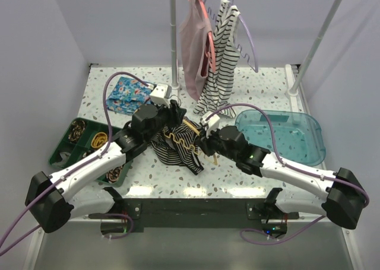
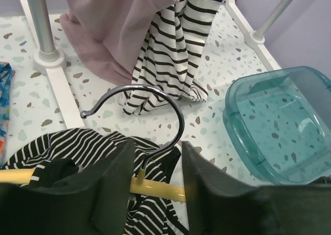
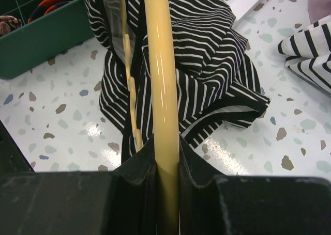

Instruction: Place the tank top on the hanger

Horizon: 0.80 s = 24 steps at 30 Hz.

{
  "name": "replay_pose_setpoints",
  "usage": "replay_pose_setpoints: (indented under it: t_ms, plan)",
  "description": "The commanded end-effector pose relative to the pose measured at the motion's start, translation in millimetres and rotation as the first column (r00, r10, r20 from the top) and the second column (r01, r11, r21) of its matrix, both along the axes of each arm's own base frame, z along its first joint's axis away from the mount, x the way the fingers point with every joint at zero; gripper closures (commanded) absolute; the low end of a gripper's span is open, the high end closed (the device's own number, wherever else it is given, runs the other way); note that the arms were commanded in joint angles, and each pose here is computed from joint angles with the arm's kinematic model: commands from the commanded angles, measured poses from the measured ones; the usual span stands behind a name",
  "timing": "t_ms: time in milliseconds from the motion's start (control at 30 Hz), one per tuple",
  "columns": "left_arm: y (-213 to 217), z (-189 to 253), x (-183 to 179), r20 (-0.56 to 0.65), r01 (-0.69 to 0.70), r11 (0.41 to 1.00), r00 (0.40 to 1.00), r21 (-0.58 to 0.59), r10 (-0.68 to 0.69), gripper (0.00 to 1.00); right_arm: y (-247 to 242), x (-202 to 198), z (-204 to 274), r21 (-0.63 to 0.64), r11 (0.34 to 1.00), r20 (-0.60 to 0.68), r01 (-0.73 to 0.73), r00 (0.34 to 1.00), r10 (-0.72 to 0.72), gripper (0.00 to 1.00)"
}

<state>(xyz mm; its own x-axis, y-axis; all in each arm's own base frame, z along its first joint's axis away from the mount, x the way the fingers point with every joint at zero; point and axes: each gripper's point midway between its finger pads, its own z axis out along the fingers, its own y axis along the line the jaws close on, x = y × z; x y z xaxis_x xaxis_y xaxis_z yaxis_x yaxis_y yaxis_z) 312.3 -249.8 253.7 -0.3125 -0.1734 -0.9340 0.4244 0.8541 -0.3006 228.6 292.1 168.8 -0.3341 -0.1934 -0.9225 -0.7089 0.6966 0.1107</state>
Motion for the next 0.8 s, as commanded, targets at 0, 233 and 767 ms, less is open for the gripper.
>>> replay_pose_setpoints:
  t_ms: [0, 233, 767]
  plan:
    - [6, 13, 10, 0.065, -0.049, 0.999, 0.997, -0.016, 0.05, 0.67, 14, 13, 46, 0.123, 0.992, 0.073, 0.02, 0.997, -0.03, 1.0]
    - [17, 12, 13, 0.044, -0.127, 0.992, 0.991, 0.019, 0.126, 1.0, 4, 15, 49, 0.135, 0.987, 0.053, 0.082, 0.995, -0.09, 0.97]
    - [44, 26, 35, 0.045, -0.363, 0.931, 0.932, 0.048, 0.361, 1.0, -85, -16, 59, 0.268, 0.913, -0.007, 0.308, 0.948, -0.318, 0.42]
